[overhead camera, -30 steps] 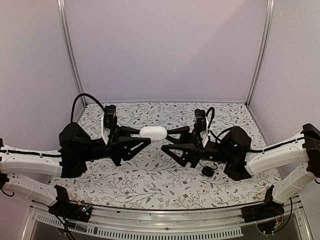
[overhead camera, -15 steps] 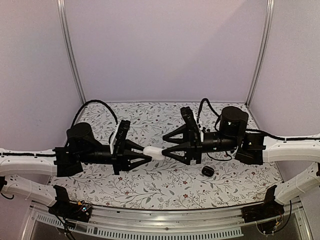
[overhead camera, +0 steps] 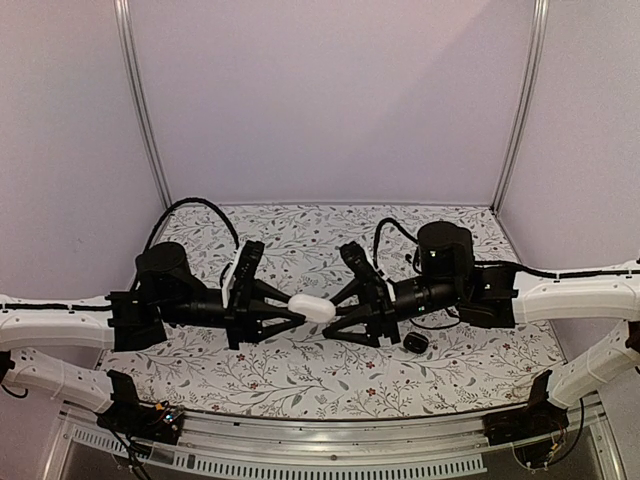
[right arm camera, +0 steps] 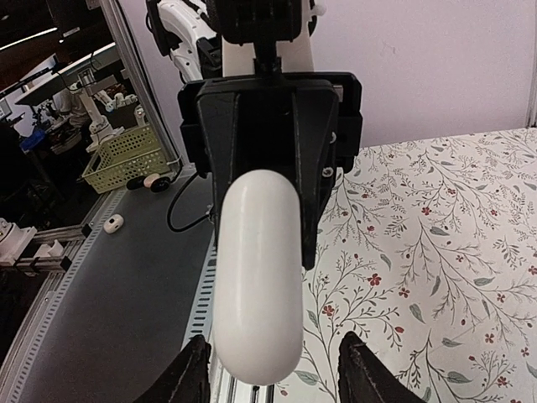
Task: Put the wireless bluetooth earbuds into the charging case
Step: Pass from the left arm to the right
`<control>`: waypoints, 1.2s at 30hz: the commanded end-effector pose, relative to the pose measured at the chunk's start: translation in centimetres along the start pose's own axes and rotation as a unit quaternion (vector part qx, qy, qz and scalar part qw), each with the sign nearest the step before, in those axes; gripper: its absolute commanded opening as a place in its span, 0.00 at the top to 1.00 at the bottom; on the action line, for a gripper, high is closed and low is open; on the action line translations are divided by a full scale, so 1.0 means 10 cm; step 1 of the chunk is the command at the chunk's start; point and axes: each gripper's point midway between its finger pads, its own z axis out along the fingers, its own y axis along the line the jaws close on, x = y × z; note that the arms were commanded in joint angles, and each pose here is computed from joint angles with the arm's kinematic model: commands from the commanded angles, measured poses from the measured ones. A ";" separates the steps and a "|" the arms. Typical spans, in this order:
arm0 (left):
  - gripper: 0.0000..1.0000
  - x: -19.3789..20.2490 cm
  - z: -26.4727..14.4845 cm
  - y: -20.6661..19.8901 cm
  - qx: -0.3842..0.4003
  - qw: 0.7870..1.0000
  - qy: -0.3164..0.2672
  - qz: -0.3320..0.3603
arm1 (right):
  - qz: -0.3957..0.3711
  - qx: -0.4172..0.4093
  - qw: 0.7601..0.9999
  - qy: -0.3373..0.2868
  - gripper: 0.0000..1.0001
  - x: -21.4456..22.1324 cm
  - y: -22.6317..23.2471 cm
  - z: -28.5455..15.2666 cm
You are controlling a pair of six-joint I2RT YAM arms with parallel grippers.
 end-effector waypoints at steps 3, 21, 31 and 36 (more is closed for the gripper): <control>1.00 -0.08 0.02 0.01 0.006 1.000 -0.001 0.009 | -0.012 -0.021 1.000 -0.012 0.51 -0.16 0.06 0.00; 0.79 -0.12 0.11 0.06 0.007 1.000 -0.008 -0.006 | -0.006 -0.012 1.000 -0.025 0.92 -0.19 0.01 0.02; 0.71 -0.17 0.17 0.05 0.018 1.000 -0.022 -0.012 | -0.002 -0.012 1.000 -0.024 0.94 -0.17 0.00 0.03; 0.70 -0.15 0.17 0.05 0.020 1.000 -0.020 -0.014 | 0.000 -0.012 1.000 -0.024 0.94 -0.16 0.00 0.03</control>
